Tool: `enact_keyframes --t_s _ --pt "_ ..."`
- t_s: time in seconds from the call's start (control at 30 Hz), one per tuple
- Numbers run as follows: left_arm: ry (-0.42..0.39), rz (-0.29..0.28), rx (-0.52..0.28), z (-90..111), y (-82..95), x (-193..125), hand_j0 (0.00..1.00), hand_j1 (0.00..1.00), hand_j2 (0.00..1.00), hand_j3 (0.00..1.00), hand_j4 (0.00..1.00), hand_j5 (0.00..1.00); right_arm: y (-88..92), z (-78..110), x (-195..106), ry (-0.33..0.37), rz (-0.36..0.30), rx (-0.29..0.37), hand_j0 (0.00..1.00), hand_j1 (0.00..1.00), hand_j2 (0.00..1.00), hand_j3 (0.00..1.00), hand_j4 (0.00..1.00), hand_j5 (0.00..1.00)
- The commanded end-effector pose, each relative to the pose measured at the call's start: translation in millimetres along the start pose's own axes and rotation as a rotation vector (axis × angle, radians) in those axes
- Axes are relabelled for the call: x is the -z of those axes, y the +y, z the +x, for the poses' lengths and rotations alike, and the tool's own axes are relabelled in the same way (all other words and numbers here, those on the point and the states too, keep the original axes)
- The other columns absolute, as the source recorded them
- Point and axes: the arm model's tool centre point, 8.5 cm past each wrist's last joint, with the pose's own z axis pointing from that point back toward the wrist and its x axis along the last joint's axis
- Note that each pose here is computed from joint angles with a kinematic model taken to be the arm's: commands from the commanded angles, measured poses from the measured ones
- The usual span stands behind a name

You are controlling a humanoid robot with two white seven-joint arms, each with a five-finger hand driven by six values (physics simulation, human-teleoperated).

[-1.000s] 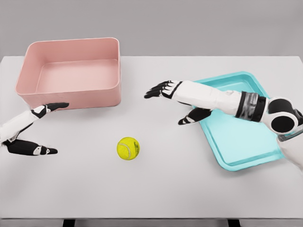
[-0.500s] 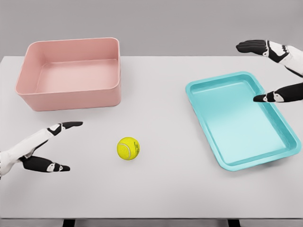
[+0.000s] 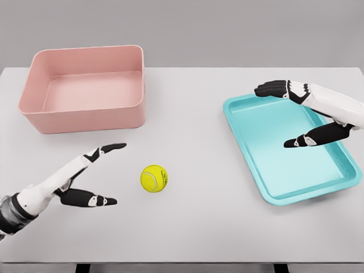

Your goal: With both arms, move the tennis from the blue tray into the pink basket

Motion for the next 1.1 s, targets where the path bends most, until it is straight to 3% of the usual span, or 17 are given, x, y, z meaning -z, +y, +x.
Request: enact_keyframes --t_s 0.0,0.13,0.27,0.47,0.67,0.8,1.07 --pt "-0.02 0.013 -0.046 -1 -13.7 7 0.99 0.99 0.99 0.99 0.99 0.99 -0.6 0.3 0 -0.002 -0.004 0.006 1.0 1.0 1.0 1.0 1.0 1.0" --pt "-0.041 0.018 -0.095 -2 -30.3 14 0.99 0.99 0.99 0.99 0.99 0.99 0.1 0.0 -2 0.003 -0.002 0.008 1.0 1.0 1.0 1.0 1.0 1.0" --pt "0.086 0.015 -0.139 -16 -33.2 15 0.99 0.99 0.99 0.99 0.99 0.99 -0.4 0.1 -2 0.002 -0.004 0.008 1.0 1.0 1.0 1.0 1.0 1.0" --pt "0.174 0.057 -0.283 -26 -31.4 27 0.98 0.98 0.98 0.98 0.98 0.98 -2.8 0.8 -1 -0.002 -0.007 0.001 1.0 1.0 1.0 1.0 1.0 1.0" --pt "0.216 0.043 -0.333 -30 -36.6 31 0.99 0.99 0.99 0.99 0.99 0.99 -1.6 0.2 -4 0.01 0.004 0.003 1.0 1.0 1.0 1.0 1.0 1.0" --pt "0.249 0.009 -0.349 -33 -43.0 38 0.99 0.99 0.99 0.99 0.99 0.99 -21.4 4.7 -19 0.06 0.026 -0.049 1.0 1.0 1.0 1.0 1.0 1.0" --pt "0.256 -0.024 -0.336 -34 -49.5 45 0.99 0.99 0.99 0.99 0.99 0.99 -27.9 7.4 -16 0.039 0.003 -0.059 1.0 1.0 1.0 1.0 1.0 1.0"
